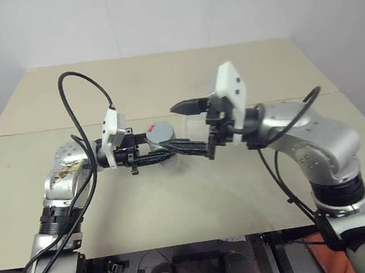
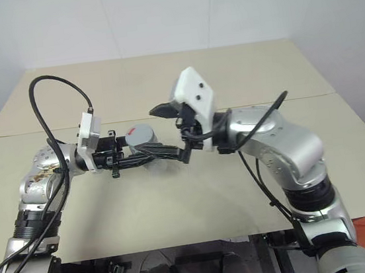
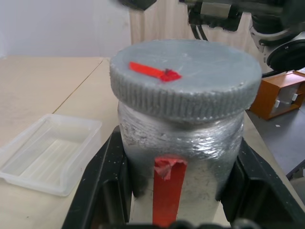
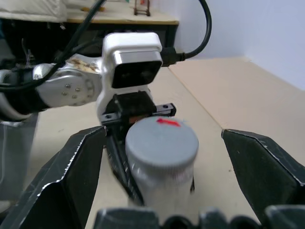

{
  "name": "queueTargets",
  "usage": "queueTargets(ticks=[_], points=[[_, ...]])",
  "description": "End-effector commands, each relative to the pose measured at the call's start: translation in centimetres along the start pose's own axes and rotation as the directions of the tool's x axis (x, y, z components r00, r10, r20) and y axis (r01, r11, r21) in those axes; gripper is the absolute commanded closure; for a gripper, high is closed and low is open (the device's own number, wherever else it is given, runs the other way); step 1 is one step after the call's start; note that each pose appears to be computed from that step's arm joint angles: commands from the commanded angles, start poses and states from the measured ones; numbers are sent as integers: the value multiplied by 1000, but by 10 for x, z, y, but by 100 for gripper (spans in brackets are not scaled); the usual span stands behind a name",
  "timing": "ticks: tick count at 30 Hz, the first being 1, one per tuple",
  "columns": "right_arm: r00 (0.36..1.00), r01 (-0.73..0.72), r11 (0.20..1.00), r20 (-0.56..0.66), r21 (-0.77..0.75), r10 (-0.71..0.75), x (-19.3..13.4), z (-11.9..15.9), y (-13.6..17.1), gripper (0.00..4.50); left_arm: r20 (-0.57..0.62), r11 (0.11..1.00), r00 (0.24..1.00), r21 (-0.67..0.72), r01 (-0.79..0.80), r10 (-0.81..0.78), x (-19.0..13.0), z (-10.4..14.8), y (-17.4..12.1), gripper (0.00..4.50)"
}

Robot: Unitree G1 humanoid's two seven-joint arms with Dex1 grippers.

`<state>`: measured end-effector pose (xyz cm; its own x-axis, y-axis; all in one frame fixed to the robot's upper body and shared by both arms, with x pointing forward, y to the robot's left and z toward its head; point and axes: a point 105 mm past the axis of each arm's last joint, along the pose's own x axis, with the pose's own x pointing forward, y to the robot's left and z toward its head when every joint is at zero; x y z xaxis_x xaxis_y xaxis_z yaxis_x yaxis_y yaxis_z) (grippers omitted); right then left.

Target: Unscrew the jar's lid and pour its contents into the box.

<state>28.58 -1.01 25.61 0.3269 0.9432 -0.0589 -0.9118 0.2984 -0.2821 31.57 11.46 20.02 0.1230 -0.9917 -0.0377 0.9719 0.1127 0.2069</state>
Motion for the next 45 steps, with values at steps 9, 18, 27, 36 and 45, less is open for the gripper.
queueTargets(ticks=[9, 18, 27, 36, 45], points=[[998, 52, 998, 42, -43, -50, 12, 16, -11, 0, 11, 999, 1000, 52, 7, -8, 1, 12, 0, 252], [998, 54, 998, 32, -45, -52, 5, 13, -13, 0, 8, 999, 1000, 49, 3, -3, -1, 11, -1, 252], [998, 62, 997, 22, -51, -61, -2, 12, -15, 0, 7, 999, 1000, 47, 4, -5, -1, 11, -1, 252], [998, 62, 996, 17, -58, -61, -8, 11, -14, 0, 1, 999, 1000, 46, 3, -3, -3, 10, -1, 252], [998, 63, 996, 6, -62, -63, -14, 8, -15, 0, -3, 999, 1000, 42, 3, -3, -5, 10, -1, 252]])
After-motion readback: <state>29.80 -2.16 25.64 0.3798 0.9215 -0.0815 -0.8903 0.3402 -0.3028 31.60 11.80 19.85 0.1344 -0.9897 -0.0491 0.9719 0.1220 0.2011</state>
